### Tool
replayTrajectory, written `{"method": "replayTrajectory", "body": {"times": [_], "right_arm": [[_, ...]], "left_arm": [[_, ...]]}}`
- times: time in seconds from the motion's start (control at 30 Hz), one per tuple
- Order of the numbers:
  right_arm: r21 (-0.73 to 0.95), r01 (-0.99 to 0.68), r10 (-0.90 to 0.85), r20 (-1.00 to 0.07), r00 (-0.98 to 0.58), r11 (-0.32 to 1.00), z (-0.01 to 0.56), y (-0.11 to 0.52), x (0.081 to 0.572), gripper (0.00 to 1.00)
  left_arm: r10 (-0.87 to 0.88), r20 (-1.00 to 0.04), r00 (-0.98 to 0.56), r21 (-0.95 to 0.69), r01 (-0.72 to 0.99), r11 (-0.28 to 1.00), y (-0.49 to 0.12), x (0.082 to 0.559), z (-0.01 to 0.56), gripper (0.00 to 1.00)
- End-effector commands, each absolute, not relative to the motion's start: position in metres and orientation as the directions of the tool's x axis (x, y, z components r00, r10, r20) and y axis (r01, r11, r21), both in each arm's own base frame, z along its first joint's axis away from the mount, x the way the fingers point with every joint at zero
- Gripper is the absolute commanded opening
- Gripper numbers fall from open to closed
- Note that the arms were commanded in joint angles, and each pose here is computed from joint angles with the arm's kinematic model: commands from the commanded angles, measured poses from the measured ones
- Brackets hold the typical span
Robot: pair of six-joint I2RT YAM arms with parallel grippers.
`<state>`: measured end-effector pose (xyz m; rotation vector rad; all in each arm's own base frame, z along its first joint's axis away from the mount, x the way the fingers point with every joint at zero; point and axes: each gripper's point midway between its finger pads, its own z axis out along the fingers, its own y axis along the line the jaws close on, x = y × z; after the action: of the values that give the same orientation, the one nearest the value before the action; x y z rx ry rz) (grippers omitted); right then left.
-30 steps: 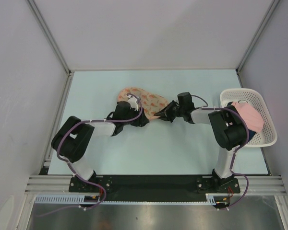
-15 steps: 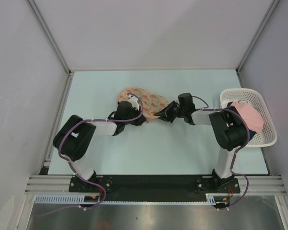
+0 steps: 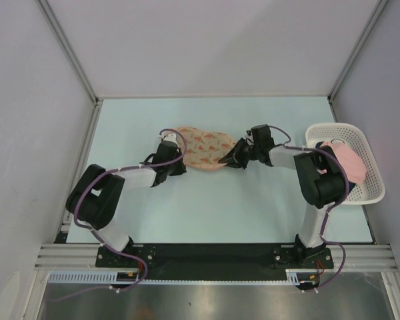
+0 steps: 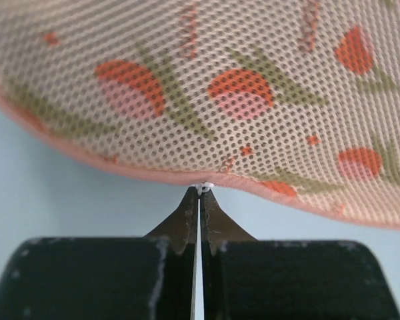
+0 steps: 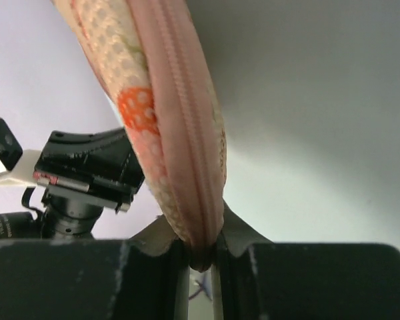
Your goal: Place the bra in the laundry bag and zip it closed
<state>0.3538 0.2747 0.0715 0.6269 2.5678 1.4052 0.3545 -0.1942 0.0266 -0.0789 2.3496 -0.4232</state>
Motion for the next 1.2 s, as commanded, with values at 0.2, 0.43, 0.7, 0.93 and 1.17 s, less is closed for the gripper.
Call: {"method": "replayTrajectory", "body": {"times": [0.2, 0.43, 0.7, 0.93, 1.17], "right_arm": [[0.761, 0.12, 0.326, -0.125, -0.937, 0.637, 0.068, 0.257, 0.395, 0.52], [0.805, 0.172, 0.484, -0.158, -0.861, 0.568, 0.096, 0.243, 0.354, 0.82], [0.862, 0.179, 0.519, -0.108, -0.848, 0.473, 0.112, 0.276, 0.339, 0.84], [0.89, 0.224, 0.528, -0.022, -0.849, 0.398, 0.109, 0.31, 0.36, 0.74], [0.895, 0.283, 0.557, 0.048, -0.829, 0.344, 0.097, 0.313, 0.373, 0.27]], "left_arm": [[-0.173, -0.666, -0.725, -0.532, 0.3, 0.792, -0.275, 0.322, 0.083, 0.0], [-0.175, -0.654, -0.736, -0.581, 0.341, 0.739, -0.299, 0.33, 0.099, 0.0], [-0.15, -0.656, -0.74, -0.581, 0.367, 0.726, -0.306, 0.316, 0.1, 0.0], [-0.126, -0.675, -0.727, -0.568, 0.402, 0.718, -0.309, 0.301, 0.104, 0.0], [-0.102, -0.686, -0.72, -0.531, 0.399, 0.748, -0.3, 0.292, 0.098, 0.0]]}}
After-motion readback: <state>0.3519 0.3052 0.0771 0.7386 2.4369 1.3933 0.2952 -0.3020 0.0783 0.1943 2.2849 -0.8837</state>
